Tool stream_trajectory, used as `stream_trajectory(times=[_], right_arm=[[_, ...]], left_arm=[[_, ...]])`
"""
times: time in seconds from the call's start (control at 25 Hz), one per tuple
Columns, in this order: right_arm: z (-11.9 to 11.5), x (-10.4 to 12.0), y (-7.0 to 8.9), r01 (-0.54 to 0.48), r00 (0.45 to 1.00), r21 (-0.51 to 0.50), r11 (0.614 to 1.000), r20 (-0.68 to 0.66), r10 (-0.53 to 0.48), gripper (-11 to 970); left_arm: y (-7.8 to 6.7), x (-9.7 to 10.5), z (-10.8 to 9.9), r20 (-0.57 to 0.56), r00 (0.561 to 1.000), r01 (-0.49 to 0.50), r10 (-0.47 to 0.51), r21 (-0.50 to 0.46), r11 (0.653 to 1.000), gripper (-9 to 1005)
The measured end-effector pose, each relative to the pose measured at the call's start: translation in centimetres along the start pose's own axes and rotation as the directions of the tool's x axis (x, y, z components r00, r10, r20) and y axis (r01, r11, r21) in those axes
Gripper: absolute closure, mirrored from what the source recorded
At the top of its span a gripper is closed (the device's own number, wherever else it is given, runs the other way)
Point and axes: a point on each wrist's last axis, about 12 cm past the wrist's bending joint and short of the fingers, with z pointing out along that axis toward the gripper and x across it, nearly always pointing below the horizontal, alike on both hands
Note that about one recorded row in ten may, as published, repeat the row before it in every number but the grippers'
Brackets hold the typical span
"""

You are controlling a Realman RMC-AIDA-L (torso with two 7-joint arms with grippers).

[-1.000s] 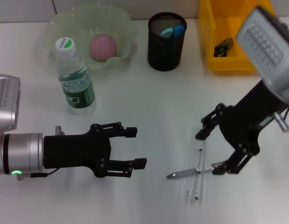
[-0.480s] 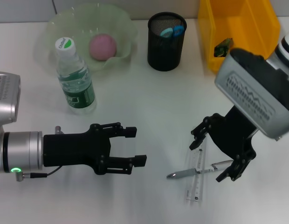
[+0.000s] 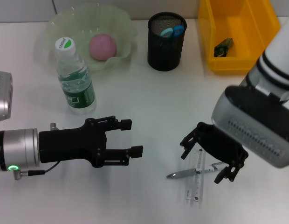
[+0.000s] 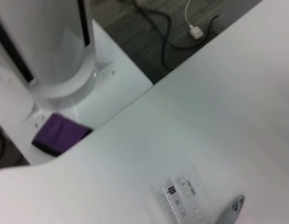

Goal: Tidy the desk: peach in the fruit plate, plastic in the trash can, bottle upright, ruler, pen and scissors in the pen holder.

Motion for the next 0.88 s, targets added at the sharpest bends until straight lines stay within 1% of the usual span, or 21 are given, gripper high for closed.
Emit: stream_trajectory(times=[0.08,0.12,0.28,0.48,0.68,0.88], right_arm=[[0.7,-0.3,0.0,0.050,0.999,-0.002,0.999,-0.013,-0.050,128],[0.7,-0.3,0.0,0.050,0.999,-0.002,0.999,-0.013,-0.050,128],[1.9,-1.2,0.0,0.154,0.987,-0.027,0.988,-0.029,-0.155,127],[2.5,-1.8,0.1,0.203,0.978,-0.037,0.978,-0.036,-0.204,127],[2.4,-2.5,0.4,0.238,0.970,-0.018,0.971,-0.041,-0.238,127],[2.6,-3.1,0.6,0.261,0.964,-0.023,0.965,-0.040,-0.261,127]], left_arm=[[0.0,0.1,-0.1,0.002,1.000,0.009,-0.009,-0.004,1.000,153],[0.0,0.1,-0.1,0.003,1.000,0.012,-0.012,-0.009,1.000,154],[0.1,0.2,-0.3,0.003,1.000,0.016,-0.016,-0.016,1.000,154],[-0.1,0.4,-0.4,-0.005,1.000,0.012,-0.012,-0.013,1.000,153],[0.0,0.6,-0.8,-0.031,0.999,0.007,-0.007,-0.010,1.000,153],[0.1,0.6,-1.2,-0.046,0.999,0.005,-0.005,-0.011,1.000,154]])
